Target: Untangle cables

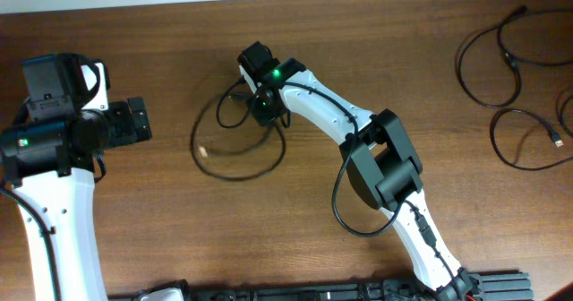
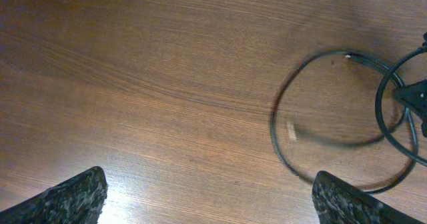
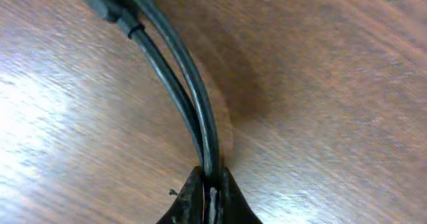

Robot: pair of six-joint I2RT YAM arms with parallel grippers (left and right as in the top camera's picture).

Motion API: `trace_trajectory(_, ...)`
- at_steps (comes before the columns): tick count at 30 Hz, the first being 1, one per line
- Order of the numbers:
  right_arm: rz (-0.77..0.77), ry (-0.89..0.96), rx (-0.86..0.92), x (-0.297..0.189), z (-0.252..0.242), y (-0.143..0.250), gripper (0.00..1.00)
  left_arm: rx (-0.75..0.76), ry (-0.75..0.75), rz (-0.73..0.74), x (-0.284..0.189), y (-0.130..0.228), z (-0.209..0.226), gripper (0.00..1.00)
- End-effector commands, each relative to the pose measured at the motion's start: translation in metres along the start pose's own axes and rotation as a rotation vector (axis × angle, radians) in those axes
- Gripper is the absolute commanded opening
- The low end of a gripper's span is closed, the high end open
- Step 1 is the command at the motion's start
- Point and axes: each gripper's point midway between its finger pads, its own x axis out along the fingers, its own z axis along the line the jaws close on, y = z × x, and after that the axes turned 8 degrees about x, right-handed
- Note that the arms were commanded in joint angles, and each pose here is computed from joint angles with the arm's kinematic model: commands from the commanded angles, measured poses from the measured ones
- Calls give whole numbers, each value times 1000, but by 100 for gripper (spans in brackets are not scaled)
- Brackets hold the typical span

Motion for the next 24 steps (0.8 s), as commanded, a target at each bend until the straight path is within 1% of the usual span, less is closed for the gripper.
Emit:
trace_trajectory(1,13,126,4,10,-24,7,4,0,-7,-3,-1,-1,3,99)
trace_trajectory(4,39,178,17,0,-40,10,4,0,-7,-3,-1,-1,2,99)
trace_trajectory(6,66,189,35,-16,-51,9,4,0,-7,-3,-1,-1,2,99)
trace_trajectory(8,77,196,55,-39,-60,5,4,0,-7,-3,-1,-1,3,99)
trace_trajectory(10,71,203,90,-76,-73,-2,4,0,-7,-3,-1,-1,2,99)
trace_trajectory(14,46,221,253,-133,-103,-5,4,0,-7,-3,-1,-1,2,99)
trace_trajectory(17,32,256,435,-175,-146,4,4,0,-7,-3,-1,-1,2,99)
trace_trajectory(21,21,303,658,-225,-212,31,4,0,-7,-3,-1,-1,3,99)
trace_trajectory(24,27,336,778,-261,-255,60,4,0,-7,-3,-1,-1,2,99)
